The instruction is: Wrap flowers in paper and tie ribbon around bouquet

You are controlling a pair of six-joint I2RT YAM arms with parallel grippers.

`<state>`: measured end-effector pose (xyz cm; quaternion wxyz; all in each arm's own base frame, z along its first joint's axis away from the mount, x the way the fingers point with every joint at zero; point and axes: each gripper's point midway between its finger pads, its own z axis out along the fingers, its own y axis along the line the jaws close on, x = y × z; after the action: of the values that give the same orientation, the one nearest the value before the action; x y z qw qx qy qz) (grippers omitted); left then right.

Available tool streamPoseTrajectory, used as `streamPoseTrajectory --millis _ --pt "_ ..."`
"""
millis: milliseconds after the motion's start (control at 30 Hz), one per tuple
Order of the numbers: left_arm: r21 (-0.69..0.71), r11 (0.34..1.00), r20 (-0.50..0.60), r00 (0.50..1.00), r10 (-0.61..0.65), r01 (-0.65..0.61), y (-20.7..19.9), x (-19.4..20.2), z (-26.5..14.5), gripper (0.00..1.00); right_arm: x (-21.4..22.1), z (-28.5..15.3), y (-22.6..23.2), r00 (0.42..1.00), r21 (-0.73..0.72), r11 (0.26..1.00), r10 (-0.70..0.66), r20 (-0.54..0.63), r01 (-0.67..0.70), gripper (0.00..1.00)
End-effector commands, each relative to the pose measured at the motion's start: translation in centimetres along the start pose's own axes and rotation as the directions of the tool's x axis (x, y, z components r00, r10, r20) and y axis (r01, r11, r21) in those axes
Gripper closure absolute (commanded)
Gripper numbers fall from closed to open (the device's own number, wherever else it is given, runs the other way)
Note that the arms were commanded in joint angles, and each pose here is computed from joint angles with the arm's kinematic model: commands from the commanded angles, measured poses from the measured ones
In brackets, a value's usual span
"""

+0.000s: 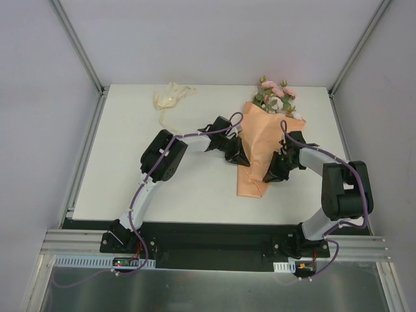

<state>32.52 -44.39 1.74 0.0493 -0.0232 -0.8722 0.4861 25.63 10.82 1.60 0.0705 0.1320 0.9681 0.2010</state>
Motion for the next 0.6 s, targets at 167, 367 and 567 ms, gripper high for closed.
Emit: streamPoseTrajectory --millis 167,367,567 --pt "0.008 0.982 0.027 0.982 0.186 -0.186 -4.9 0.9 -4.0 0.7 0.2 -0.3 -0.5 0.999 0.029 1.0 -0.004 -0.032 0.004 0.82" --pt "0.076 0.971 -0.006 0.974 0.228 -0.227 -8.7 2.7 -3.8 0.79 0.1 -0.3 -0.3 0.999 0.021 1.0 -0.003 -0.034 0.003 0.82" --pt "0.059 0.984 -0.1 0.979 0.175 -0.17 -7.0 5.1 0.1 0.97 -0.1 -0.5 0.0 1.0 0.012 1.0 -0.007 -0.025 0.007 0.82"
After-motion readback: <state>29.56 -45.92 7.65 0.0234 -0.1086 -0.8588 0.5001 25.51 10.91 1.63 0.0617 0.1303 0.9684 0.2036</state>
